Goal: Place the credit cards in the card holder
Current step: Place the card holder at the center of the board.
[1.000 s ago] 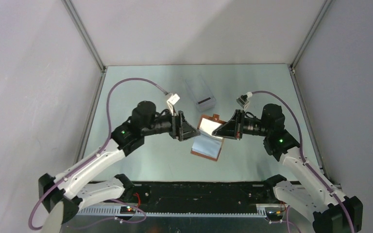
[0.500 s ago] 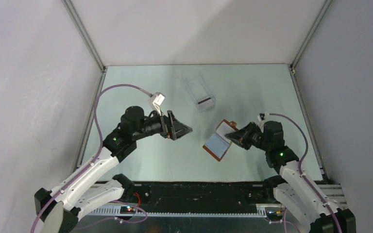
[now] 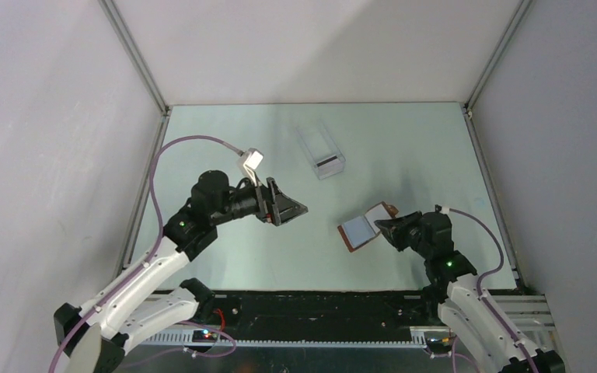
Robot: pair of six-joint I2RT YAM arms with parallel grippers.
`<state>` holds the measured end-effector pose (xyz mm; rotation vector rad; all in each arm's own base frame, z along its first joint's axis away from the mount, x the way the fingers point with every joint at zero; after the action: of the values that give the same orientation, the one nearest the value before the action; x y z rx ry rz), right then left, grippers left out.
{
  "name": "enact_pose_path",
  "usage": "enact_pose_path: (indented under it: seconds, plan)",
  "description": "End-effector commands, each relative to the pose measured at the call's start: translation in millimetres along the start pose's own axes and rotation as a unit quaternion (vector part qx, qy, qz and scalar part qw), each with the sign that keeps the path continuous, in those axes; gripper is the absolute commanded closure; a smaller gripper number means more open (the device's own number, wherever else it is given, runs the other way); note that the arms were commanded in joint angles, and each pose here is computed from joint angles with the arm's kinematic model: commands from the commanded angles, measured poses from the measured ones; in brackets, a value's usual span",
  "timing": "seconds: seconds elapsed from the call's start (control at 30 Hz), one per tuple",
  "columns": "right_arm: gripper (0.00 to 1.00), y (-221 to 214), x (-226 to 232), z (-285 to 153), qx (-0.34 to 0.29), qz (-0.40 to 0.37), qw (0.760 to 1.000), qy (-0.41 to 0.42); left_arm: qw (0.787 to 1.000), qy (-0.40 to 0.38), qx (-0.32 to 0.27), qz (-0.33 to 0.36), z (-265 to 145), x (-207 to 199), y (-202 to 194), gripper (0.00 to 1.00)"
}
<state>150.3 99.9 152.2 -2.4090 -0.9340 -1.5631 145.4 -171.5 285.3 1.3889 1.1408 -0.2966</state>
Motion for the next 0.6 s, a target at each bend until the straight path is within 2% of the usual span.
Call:
enact_pose_path:
  seconds: [0.0, 0.03, 0.1, 0.13, 0.17, 0.2, 0.27, 0.33, 0.37, 0.47, 0.57]
  plan:
    - [0.75, 4.2, -9.6, -5.6, -0.039, 0.058, 0.995, -0.077, 0.999, -0.020, -0.024, 0.014, -7.2, -9.2, 6.8, 0.00]
    - [0.70, 3.3, -13.7, -8.1, -0.042, 0.071, 0.992, -0.096, 0.999, -0.019, -0.025, 0.014, -7.4, -8.7, 6.5, 0.00]
    - [0.54, 1.8, -17.9, -12.9, -0.044, 0.091, 0.988, -0.120, 0.999, -0.019, -0.027, 0.014, -8.1, -8.7, 6.2, 0.00]
    - [0.43, 1.1, -18.9, -14.8, -0.043, 0.099, 0.986, -0.126, 0.999, -0.019, -0.027, 0.013, -8.3, -8.7, 6.4, 0.00]
    - [0.37, -0.3, -22.5, -18.1, -0.044, 0.114, 0.982, -0.141, 0.999, -0.018, -0.029, 0.013, -8.6, -8.4, 6.3, 0.00]
    - [0.26, -0.5, -21.3, -21.0, -0.046, 0.129, 0.981, -0.139, 0.999, -0.018, -0.030, 0.013, -9.0, -8.4, 6.6, 0.00]
    - [0.16, -1.8, -22.2, -27.3, -0.049, 0.144, 0.978, -0.142, 0.999, -0.014, -0.034, 0.012, -8.8, -7.6, 7.3, 0.00]
    - [0.12, -2.0, -22.2, -34.7, -0.057, 0.157, 0.975, -0.145, 0.999, -0.007, -0.040, 0.007, -8.6, -6.2, 8.6, 0.00]
    - [0.04, -2.4, -23.0, -39.4, -0.059, 0.160, 0.973, -0.156, 0.999, 0.001, -0.045, 0.001, -8.1, -4.7, 8.9, 0.00]
    - [0.01, 0.9, -25.5, -52.9, -0.097, 0.159, 0.967, -0.177, 0.998, 0.030, -0.057, -0.026, -6.1, 1.9, 10.5, 0.00]
    - [0.01, 4.8, -20.7, -62.7, -0.117, 0.142, 0.965, -0.185, 0.993, 0.055, -0.049, -0.091, 0.0, 12.6, 9.3, 0.00]
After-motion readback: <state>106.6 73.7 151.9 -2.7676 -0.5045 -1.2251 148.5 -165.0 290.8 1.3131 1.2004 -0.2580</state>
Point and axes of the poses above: each gripper's point midway between its finger pads, its own z axis out along the fingers, its own x axis along the line the jaws close on, y = z × x, the point moved 10 cm from there along -z, back along the fingers, and after that the axes turned 9 degrees about -z, right-handed, at the moved point
